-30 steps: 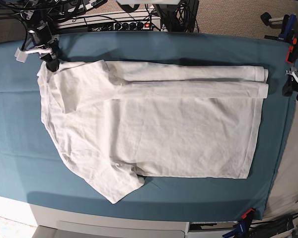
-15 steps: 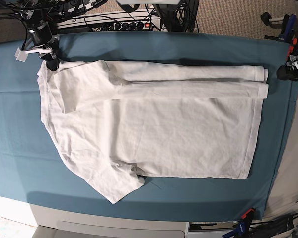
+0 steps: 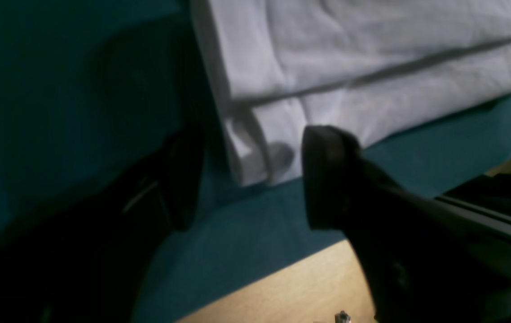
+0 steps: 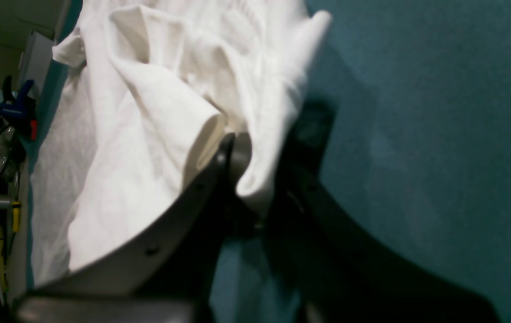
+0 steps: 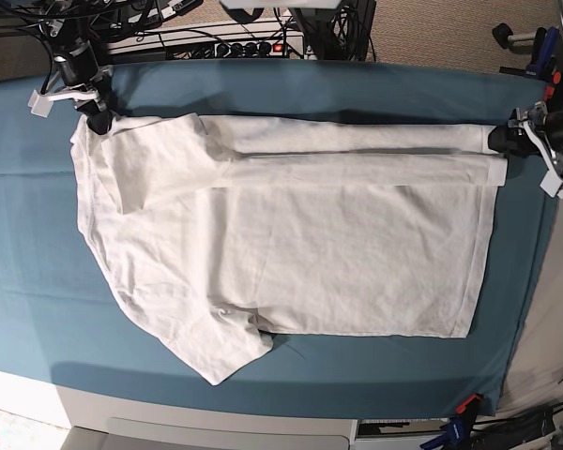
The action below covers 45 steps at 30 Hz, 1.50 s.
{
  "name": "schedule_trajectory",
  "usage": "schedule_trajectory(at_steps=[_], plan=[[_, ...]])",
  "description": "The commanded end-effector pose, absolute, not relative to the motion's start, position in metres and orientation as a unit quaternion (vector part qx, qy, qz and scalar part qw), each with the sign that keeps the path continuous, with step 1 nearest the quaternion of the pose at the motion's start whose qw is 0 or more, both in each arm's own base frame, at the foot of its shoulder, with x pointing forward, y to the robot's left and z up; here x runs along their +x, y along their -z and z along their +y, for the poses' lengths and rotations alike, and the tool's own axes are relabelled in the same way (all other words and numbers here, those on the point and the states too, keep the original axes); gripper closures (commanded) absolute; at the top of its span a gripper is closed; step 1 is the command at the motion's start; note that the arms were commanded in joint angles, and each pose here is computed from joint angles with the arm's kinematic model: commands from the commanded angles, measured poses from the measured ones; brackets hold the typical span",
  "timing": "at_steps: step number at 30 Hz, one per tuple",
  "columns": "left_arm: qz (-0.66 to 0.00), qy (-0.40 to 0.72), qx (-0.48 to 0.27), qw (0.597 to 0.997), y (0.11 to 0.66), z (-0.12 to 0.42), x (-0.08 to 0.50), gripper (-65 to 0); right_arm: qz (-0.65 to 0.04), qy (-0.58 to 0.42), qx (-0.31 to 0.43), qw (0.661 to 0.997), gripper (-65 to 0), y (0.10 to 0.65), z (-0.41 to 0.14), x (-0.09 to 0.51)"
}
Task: Fold the T-shirt properly
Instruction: 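Regrasp the folded edge with both grippers and tug it straight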
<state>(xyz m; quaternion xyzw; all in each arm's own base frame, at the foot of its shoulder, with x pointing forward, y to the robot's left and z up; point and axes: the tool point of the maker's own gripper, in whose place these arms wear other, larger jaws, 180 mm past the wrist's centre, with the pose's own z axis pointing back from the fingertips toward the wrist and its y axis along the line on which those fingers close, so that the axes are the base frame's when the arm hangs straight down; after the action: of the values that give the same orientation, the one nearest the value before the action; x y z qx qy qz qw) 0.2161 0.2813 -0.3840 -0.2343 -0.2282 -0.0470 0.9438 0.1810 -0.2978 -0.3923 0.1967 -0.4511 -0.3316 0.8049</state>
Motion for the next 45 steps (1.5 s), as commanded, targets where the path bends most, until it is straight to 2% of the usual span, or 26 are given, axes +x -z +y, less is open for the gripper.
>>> schedule_trajectory(at_steps=[1, 11, 12, 15, 18, 29, 45], plan=[[-0.242, 0.053, -0.228, 0.941, 0.374, 0.287, 0.223, -33.8, -0.452, 0.322, 0.192, 0.81, 0.0, 0.39, -0.299, 0.18], [-0.242, 0.039, -0.256, 0.935, 0.385, 0.266, 0.218, -33.3, -0.452, 0.322, 0.192, 0.81, 0.0, 0.39, -0.299, 0.18], [-0.242, 0.039, -0.257, 0.935, 0.385, 0.266, 0.218, -31.5, -0.452, 0.321, 0.192, 0.81, 0.0, 0.39, -0.299, 0.18], [-0.243, 0.038, -0.257, 0.935, 0.385, 0.266, 0.218, -20.0, -0.452, 0.321, 0.192, 0.81, 0.0, 0.39, -0.299, 0.18], [-0.243, 0.039, -0.257, 0.935, 0.385, 0.266, 0.219, -0.4, -0.451, 0.321, 0.192, 0.81, 0.0, 0.39, -0.299, 0.18], [-0.226, 0.055, -0.242, 0.942, 0.379, 0.278, 0.213, 0.0, -0.441, 0.284, 0.172, 0.834, 0.0, 0.379, -0.305, 0.162], [-0.148, 0.099, -0.241, 0.954, 0.391, 0.256, 0.139, 0.0, -0.41, 0.227, 0.121, 0.875, 0.0, 0.358, -0.311, 0.12]])
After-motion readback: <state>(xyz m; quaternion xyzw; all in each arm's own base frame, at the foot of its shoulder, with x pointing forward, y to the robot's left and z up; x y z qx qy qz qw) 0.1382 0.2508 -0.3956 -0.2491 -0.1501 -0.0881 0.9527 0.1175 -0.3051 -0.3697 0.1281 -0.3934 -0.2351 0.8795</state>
